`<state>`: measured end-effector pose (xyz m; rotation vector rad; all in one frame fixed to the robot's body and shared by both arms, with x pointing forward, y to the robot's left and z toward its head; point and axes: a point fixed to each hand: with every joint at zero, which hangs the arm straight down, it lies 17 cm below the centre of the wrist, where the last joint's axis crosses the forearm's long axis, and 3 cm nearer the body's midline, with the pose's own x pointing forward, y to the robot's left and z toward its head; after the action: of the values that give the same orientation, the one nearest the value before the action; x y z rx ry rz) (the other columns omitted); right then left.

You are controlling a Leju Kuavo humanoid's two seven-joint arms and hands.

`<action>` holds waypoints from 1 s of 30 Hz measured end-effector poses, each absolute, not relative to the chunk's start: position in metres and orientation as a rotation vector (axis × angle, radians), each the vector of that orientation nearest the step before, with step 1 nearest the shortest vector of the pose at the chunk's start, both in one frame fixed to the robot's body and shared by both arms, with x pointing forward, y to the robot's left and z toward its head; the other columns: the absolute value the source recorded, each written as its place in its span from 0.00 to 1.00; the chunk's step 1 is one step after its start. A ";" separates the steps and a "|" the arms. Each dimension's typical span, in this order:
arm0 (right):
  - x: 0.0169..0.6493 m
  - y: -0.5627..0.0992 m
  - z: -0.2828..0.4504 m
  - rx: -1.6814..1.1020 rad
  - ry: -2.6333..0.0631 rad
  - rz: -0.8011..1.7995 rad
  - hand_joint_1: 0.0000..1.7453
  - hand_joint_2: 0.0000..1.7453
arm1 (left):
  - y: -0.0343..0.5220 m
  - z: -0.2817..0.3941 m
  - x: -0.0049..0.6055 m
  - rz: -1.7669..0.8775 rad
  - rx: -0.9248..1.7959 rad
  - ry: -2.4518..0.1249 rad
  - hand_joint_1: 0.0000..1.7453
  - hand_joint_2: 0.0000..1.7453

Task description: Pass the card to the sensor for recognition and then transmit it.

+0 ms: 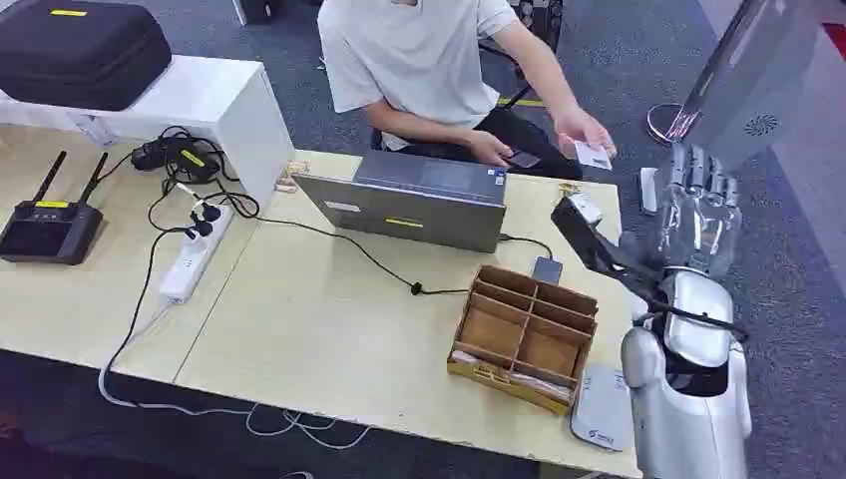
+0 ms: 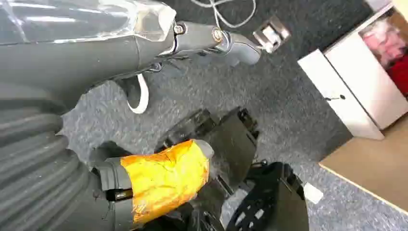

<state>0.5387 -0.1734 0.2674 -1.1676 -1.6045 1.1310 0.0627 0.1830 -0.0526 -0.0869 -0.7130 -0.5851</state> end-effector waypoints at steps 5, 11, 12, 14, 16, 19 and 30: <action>0.532 -0.138 0.272 -1.151 -1.667 1.174 0.00 1.00 | 0.173 -0.054 0.057 -0.455 -0.219 -0.685 0.00 1.00; 0.527 -0.109 0.274 -1.117 -1.706 1.211 0.00 1.00 | 0.171 -0.060 0.045 -0.380 -0.296 -0.636 0.00 1.00; 0.526 -0.106 0.274 -1.111 -1.711 1.214 0.00 1.00 | 0.171 -0.060 0.044 -0.368 -0.309 -0.631 0.00 1.00; 0.526 -0.102 0.271 -1.104 -1.711 1.223 0.00 1.00 | 0.169 -0.060 0.039 -0.348 -0.338 -0.621 0.00 1.00; 0.527 -0.100 0.267 -1.099 -1.706 1.230 0.00 1.00 | 0.170 -0.061 0.037 -0.344 -0.352 -0.618 0.00 1.00; 0.527 -0.097 0.262 -1.091 -1.699 1.243 0.00 1.00 | 0.168 -0.063 0.032 -0.345 -0.364 -0.602 0.00 1.00; 0.524 -0.085 0.253 -1.058 -1.726 1.282 1.00 1.00 | 0.170 -0.066 0.017 -0.300 -0.423 -0.546 0.00 1.00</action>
<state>0.5244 -0.0846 0.2532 -1.0582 -1.7255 1.2821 0.0169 0.1695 -0.0663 -0.4227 -0.5462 -0.3000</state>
